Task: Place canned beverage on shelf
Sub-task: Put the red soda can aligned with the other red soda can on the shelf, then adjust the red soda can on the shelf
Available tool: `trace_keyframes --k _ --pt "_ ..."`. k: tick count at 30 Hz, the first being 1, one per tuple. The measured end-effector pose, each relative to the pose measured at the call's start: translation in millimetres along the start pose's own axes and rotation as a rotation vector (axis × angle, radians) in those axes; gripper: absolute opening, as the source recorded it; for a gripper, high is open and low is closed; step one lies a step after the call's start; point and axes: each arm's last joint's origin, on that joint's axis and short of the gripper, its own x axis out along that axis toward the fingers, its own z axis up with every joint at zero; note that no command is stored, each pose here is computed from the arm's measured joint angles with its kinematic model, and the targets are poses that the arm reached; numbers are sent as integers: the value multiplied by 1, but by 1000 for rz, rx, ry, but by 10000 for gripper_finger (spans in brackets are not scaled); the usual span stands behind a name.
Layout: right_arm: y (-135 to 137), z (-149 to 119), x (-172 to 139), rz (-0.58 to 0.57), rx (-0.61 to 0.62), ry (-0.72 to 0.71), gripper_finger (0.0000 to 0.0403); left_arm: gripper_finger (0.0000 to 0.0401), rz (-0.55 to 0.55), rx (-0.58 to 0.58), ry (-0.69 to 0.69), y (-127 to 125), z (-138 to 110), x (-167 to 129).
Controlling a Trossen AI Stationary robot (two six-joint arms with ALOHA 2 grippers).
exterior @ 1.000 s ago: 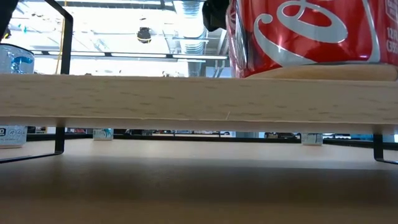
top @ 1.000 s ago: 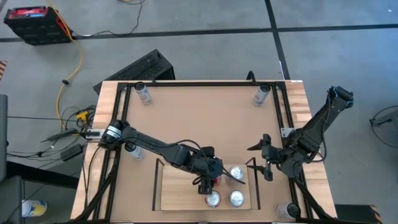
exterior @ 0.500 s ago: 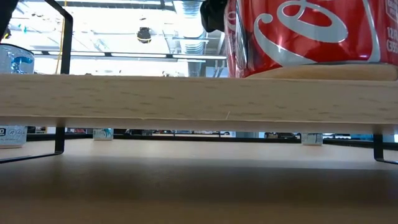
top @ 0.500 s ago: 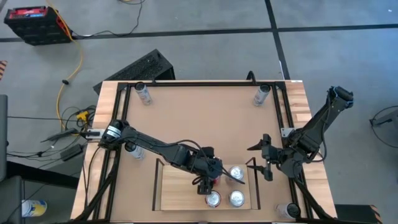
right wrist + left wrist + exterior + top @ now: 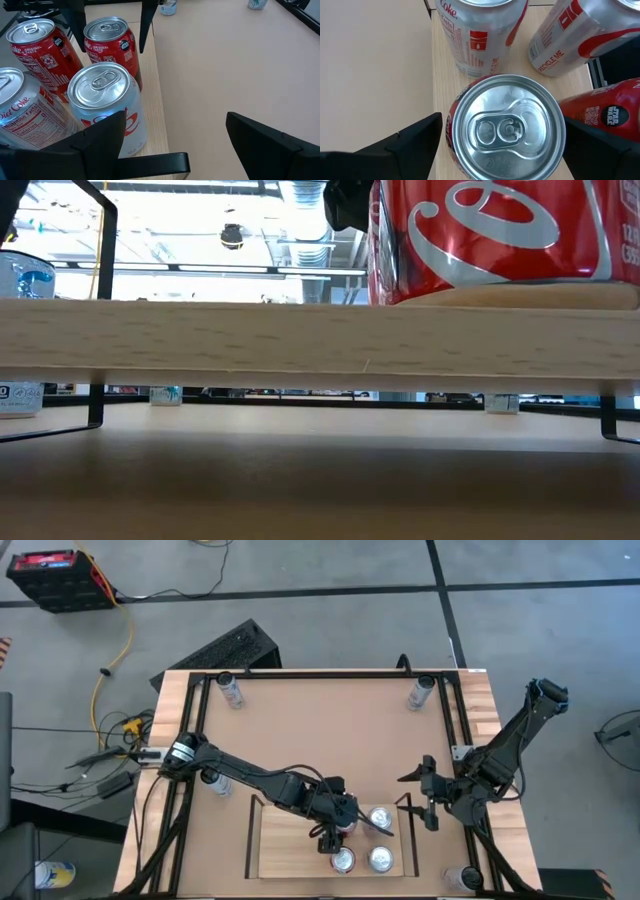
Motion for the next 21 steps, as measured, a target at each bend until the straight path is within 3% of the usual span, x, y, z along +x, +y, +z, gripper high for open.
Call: trace_keyframes --k 21 --pt "0 0 0 0 6 0 369 355 14 22 -63 -3 23 -25"
